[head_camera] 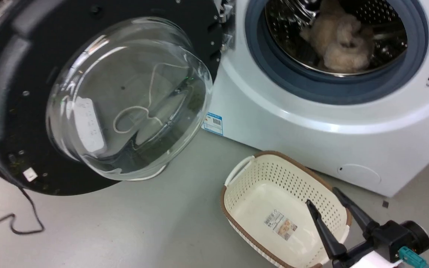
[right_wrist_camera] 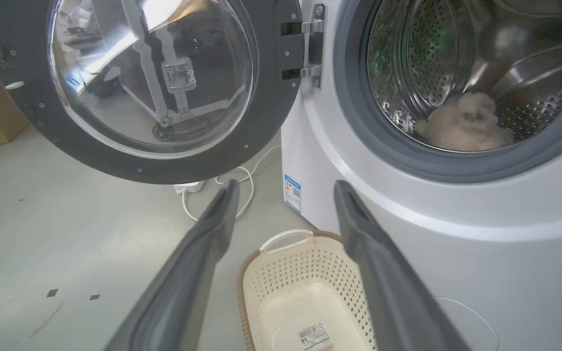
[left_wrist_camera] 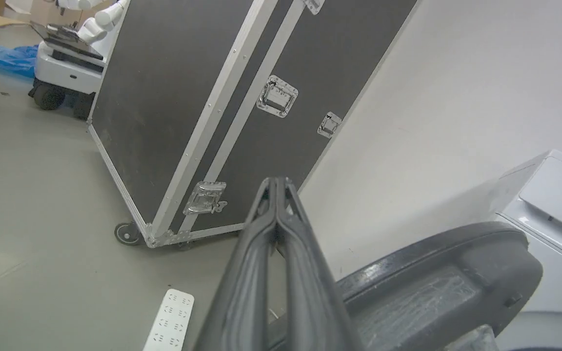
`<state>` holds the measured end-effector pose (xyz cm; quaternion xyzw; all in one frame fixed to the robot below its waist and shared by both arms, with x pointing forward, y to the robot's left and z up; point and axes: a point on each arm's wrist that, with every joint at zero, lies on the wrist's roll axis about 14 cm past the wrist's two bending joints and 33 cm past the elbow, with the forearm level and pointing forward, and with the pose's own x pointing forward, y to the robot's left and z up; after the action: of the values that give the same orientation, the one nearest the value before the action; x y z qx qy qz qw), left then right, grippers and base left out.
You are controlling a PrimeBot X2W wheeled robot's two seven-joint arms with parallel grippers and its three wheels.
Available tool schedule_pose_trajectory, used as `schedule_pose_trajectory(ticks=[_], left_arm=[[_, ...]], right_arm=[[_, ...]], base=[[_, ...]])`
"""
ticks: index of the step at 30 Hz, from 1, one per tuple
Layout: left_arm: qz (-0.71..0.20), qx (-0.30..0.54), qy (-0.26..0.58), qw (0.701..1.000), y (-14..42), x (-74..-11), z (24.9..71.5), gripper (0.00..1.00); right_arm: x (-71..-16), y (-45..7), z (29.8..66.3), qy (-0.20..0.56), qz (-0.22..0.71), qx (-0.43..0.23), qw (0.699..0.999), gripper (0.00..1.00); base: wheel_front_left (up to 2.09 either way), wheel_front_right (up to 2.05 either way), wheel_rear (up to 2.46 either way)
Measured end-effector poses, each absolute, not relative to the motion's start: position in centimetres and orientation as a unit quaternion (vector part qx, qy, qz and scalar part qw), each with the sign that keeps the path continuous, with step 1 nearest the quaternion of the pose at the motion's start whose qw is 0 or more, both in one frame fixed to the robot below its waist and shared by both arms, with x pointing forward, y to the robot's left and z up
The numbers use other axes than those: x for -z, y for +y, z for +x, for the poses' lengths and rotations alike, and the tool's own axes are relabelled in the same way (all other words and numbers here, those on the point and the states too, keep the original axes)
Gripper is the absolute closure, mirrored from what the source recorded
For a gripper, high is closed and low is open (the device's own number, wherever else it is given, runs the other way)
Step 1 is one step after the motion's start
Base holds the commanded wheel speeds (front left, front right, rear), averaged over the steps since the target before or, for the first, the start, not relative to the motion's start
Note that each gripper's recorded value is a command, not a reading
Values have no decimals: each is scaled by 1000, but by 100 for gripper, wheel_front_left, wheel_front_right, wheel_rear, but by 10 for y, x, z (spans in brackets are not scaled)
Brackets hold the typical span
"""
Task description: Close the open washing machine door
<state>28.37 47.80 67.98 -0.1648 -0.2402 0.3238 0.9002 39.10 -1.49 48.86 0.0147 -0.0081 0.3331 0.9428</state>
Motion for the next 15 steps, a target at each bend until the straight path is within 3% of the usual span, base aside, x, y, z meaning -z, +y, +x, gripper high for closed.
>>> schedule_pose_trajectory(ticks=[7, 9, 15], left_arm=[[-332, -340, -134, 870, 509, -624, 307, 100], [-389, -310, -85, 863, 501, -605, 321, 100], [-432, -230, -54, 871, 476, -603, 338, 100]], right_arm=[[-480, -19, 393, -2, 18, -336, 942, 0], [-476, -22, 394, 3, 20, -335, 942, 0], [-478, -28, 393, 1, 18, -327, 945, 0]], base=[[0, 0, 0], [0, 0, 0], [0, 0, 0]])
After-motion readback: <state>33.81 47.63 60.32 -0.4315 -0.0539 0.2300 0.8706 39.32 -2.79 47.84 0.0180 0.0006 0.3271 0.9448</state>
